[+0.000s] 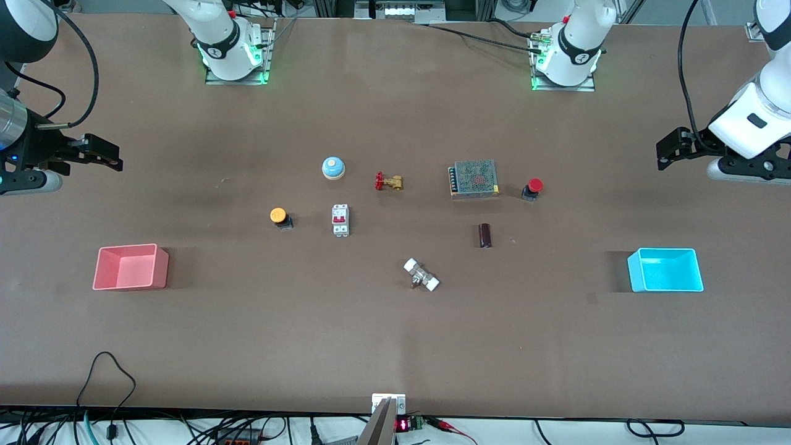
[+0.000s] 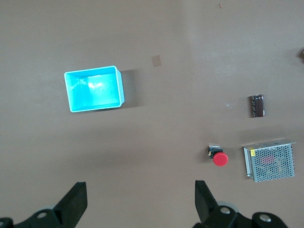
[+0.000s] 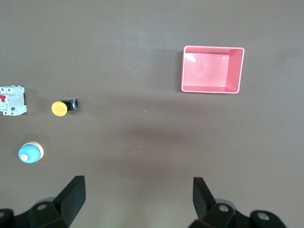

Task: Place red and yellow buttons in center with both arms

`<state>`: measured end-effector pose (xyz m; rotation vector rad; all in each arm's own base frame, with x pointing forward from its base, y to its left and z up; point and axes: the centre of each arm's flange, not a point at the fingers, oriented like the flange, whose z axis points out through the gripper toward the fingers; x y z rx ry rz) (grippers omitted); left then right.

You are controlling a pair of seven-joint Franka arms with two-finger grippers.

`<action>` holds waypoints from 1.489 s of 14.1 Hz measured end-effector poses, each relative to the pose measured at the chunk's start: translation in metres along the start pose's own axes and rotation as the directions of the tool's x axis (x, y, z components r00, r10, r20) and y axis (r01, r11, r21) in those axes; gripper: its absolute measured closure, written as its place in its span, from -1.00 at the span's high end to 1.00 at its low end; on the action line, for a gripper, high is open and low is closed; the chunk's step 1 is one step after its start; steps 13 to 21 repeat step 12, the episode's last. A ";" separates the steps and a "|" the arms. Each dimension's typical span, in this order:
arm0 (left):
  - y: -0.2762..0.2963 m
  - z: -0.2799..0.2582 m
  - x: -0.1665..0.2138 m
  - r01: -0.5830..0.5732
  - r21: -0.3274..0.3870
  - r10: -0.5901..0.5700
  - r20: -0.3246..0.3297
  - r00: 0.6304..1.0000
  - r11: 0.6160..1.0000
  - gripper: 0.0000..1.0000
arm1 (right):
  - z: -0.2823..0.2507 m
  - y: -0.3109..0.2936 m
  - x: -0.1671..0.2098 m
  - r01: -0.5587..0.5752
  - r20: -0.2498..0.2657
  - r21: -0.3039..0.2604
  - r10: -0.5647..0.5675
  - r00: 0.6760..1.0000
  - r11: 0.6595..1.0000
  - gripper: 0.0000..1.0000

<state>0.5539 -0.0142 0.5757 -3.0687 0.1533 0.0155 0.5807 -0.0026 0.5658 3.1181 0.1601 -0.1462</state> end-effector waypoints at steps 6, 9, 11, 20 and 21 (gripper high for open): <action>0.002 0.000 0.000 -0.004 0.001 0.004 0.000 1.000 1.000 1.00 | 0.001 0.001 0.000 0.000 0.000 -0.010 0.000 1.000 1.000 1.00; 0.003 0.000 0.000 -0.007 0.001 0.007 0.000 1.000 1.000 1.00 | 0.001 0.002 0.001 -0.014 -0.005 -0.012 0.014 1.000 1.000 1.00; 0.004 0.000 0.000 -0.009 0.001 0.009 0.000 1.000 1.000 1.00 | 0.001 0.002 0.001 -0.024 -0.007 -0.012 0.024 1.000 1.000 1.00; 0.004 0.000 0.000 -0.009 0.001 0.009 0.000 1.000 1.000 1.00 | 0.001 0.002 0.001 -0.026 -0.007 -0.012 0.026 1.000 1.000 1.00; 0.004 0.000 0.000 -0.009 0.001 0.009 0.000 1.000 1.000 1.00 | 0.001 0.002 0.001 -0.026 -0.007 -0.012 0.026 1.000 1.000 1.00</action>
